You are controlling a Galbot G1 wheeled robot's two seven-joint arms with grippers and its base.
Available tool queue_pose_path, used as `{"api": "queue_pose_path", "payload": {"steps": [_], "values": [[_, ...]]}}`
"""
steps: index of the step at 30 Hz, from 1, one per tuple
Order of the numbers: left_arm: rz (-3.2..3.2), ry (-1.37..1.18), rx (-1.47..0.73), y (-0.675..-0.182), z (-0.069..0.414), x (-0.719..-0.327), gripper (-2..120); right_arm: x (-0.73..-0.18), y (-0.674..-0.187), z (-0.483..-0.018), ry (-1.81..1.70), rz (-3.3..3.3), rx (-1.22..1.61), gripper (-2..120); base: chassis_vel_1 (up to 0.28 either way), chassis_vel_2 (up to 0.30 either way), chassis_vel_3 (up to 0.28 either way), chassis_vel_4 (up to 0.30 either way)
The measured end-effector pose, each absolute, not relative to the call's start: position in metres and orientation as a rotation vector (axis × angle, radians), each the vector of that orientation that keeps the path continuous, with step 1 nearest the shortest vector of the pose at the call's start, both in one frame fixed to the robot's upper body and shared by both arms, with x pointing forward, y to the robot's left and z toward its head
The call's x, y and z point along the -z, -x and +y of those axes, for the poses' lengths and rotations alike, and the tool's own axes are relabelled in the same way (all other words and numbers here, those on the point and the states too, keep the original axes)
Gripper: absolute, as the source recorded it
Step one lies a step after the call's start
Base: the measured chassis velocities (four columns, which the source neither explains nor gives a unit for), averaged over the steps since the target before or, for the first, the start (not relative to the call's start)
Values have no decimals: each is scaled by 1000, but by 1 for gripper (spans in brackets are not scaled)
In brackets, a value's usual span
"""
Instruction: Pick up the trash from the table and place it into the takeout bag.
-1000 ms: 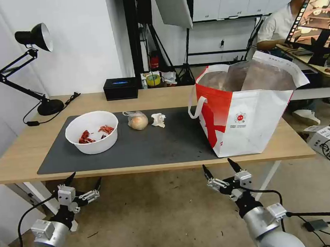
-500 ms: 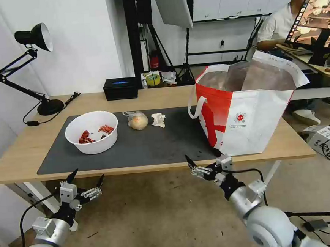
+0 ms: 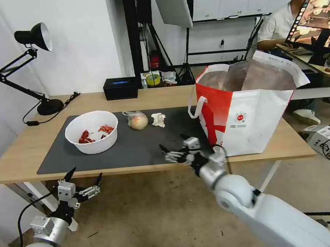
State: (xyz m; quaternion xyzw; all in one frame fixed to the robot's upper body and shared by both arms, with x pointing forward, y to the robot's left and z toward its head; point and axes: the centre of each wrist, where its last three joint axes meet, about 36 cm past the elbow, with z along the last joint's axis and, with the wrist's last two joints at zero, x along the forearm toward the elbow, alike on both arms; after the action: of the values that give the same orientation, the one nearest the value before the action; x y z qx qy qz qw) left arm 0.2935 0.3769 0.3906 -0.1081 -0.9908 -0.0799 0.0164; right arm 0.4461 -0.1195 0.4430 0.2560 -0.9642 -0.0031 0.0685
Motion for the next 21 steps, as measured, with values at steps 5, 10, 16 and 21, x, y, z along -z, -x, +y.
{"api": "queue_pose_path", "payload": {"steps": [5, 10, 16, 21], "values": [[-3079, 338, 251, -293, 376, -390, 100, -454, -475, -95, -671, -2922, -52, 100, 0, 0, 0, 0], [-3080, 339, 253, -293, 376, -390, 100, -467, -508, -63, -473, -2906, -48, 100, 0, 0, 0, 0], [-3081, 334, 246, -291, 375, -388, 100, -469, -539, -37, -308, -2883, -66, 100, 0, 0, 0, 0], [-3073, 337, 237, -286, 371, -380, 100, -466, -567, -14, -185, -2852, -104, 100, 0, 0, 0, 0]]}}
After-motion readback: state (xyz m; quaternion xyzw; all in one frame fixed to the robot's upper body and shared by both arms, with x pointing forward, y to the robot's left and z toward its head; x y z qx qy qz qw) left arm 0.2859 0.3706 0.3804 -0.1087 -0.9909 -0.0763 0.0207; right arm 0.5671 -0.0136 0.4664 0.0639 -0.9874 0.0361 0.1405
